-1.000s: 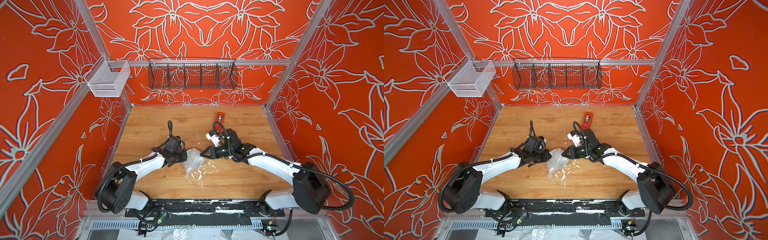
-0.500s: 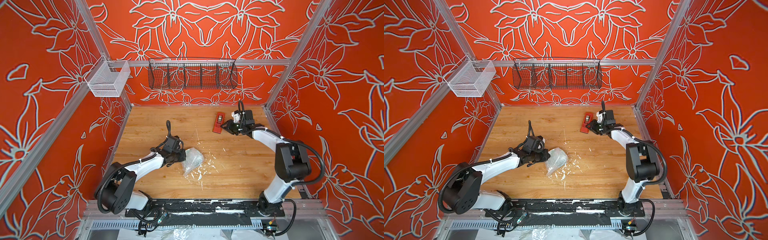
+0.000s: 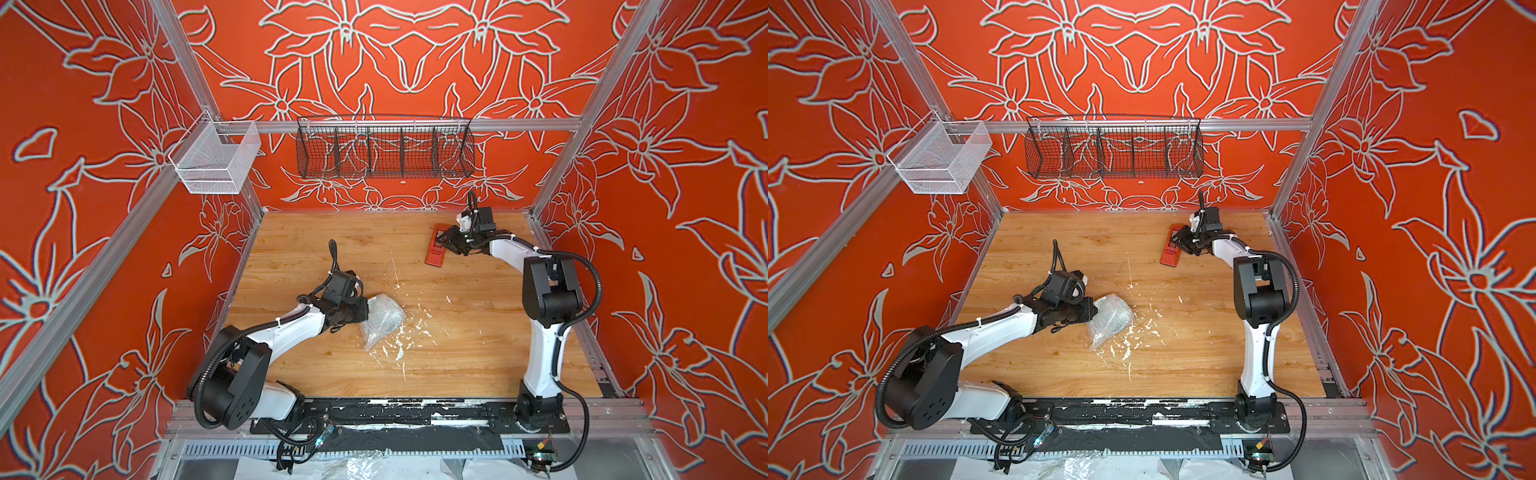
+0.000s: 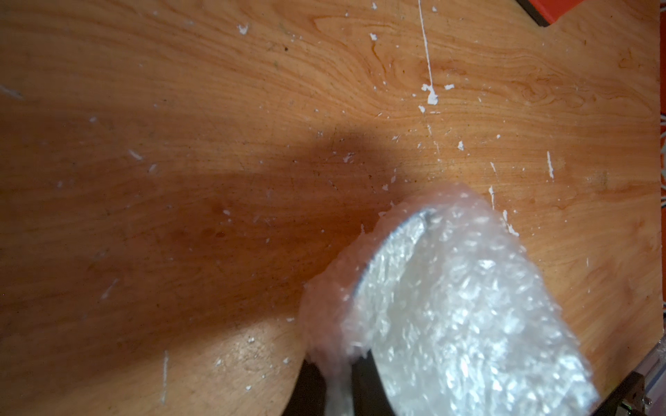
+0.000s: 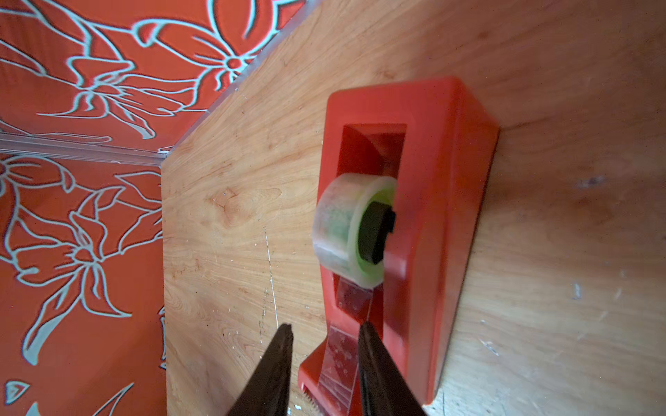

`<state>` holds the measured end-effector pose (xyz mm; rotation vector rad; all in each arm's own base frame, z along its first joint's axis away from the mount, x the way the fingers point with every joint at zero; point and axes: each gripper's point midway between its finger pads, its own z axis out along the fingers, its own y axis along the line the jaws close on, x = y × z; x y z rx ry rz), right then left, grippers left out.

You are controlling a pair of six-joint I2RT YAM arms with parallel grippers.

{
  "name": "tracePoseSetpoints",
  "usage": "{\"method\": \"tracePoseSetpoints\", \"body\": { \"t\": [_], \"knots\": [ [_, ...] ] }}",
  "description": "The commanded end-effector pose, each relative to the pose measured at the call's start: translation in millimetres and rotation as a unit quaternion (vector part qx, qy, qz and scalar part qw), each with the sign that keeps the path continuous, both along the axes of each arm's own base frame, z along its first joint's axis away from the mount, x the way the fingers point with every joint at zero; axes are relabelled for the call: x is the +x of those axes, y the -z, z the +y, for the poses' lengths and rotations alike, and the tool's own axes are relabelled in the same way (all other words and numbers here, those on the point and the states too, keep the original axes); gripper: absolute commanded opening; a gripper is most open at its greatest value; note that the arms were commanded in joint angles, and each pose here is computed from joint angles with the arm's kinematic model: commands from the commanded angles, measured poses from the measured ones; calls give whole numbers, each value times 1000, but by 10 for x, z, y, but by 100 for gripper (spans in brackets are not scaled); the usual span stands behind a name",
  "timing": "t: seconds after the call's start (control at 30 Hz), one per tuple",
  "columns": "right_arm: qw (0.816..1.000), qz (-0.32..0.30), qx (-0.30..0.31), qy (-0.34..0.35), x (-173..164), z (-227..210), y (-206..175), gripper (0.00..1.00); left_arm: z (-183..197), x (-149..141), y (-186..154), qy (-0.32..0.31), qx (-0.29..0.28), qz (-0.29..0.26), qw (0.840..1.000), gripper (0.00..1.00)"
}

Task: Wrap bowls in bubble wrap
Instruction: Tear off the tape using the Tape Cutter.

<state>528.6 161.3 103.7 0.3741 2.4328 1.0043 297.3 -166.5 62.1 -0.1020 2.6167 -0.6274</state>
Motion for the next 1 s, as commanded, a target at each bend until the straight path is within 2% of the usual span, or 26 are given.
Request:
{"method": "tracePoseSetpoints", "body": {
  "t": [0.0,0.3,0.57,0.8,0.97],
  "knots": [
    [1000,13,4,5,-66,-17,42,33,16,6,-60,5,1,-5,1000,0],
    [1000,21,2,6,-143,-38,140,34,20,14,-69,3,-1,-6,1000,0],
    [999,30,22,-1,-75,30,222,33,12,23,-70,3,-2,-5,1000,0],
    [999,24,36,-5,-43,65,223,23,22,12,-85,3,-1,-5,1000,0],
    [998,4,63,-9,-13,103,103,11,23,4,-85,3,-2,-4,1000,0]
  ]
}}
